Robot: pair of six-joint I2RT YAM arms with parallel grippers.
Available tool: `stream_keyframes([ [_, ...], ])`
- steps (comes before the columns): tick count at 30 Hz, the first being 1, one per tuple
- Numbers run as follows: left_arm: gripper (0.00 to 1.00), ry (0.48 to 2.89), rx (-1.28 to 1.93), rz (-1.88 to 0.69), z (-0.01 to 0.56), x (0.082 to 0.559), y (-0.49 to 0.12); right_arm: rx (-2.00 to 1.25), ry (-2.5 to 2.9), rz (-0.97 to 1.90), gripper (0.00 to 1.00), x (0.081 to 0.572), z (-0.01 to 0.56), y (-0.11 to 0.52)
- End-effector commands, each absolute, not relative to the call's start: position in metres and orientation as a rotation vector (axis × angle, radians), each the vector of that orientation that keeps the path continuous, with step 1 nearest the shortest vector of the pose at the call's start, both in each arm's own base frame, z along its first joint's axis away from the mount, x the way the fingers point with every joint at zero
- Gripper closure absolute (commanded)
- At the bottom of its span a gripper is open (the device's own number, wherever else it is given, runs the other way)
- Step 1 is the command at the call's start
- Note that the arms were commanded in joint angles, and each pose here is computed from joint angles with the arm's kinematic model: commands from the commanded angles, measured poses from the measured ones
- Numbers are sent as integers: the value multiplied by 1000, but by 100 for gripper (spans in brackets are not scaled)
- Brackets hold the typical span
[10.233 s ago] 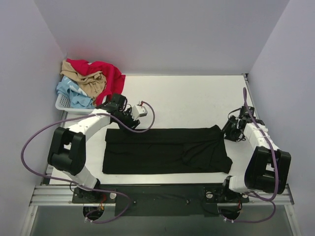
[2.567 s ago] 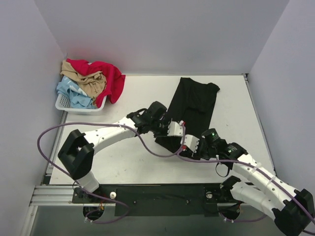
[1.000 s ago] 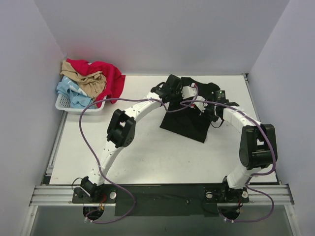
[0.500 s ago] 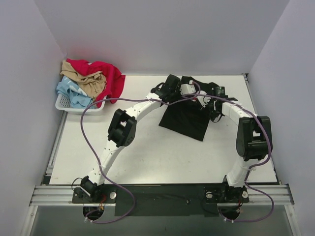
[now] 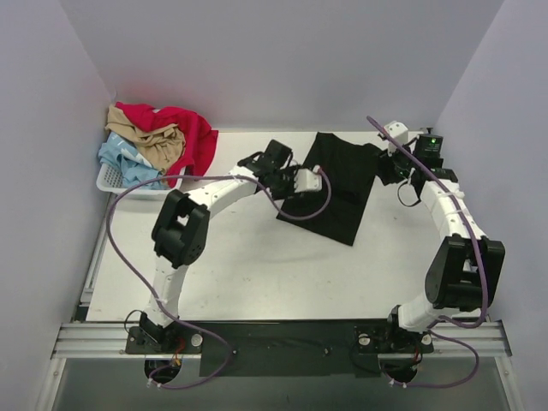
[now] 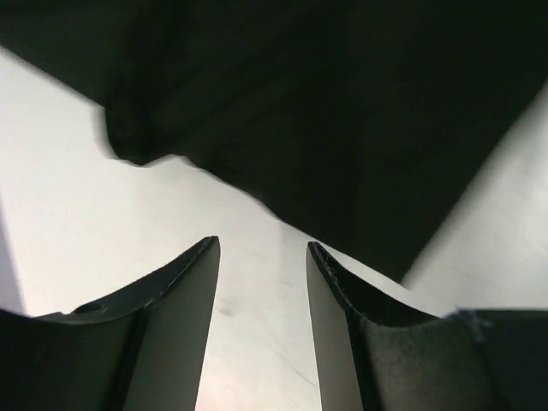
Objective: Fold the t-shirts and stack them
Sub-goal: Fold the folded rectangular tshirt in 1/3 of the way
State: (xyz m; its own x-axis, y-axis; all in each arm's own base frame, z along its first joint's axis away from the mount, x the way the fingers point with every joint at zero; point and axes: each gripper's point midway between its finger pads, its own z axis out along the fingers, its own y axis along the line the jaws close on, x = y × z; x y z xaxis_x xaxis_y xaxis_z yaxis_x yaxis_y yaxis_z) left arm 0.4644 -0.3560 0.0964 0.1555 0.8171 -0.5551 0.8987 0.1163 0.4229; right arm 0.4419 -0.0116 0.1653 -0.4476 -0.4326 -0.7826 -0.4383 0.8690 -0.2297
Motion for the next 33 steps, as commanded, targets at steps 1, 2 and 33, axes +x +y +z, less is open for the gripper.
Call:
stream_keyframes([
  [1,44,1345,2028,-276,98,378,-352,-708,2132,290,52,421,125,36],
  [2,42,1349,2066,-275,84,367,-346,-766,2146,286,49,418,117,43],
  [33,100,1367,2223,-83,9,329,-320,-890,2344,56,93,476,62,30],
])
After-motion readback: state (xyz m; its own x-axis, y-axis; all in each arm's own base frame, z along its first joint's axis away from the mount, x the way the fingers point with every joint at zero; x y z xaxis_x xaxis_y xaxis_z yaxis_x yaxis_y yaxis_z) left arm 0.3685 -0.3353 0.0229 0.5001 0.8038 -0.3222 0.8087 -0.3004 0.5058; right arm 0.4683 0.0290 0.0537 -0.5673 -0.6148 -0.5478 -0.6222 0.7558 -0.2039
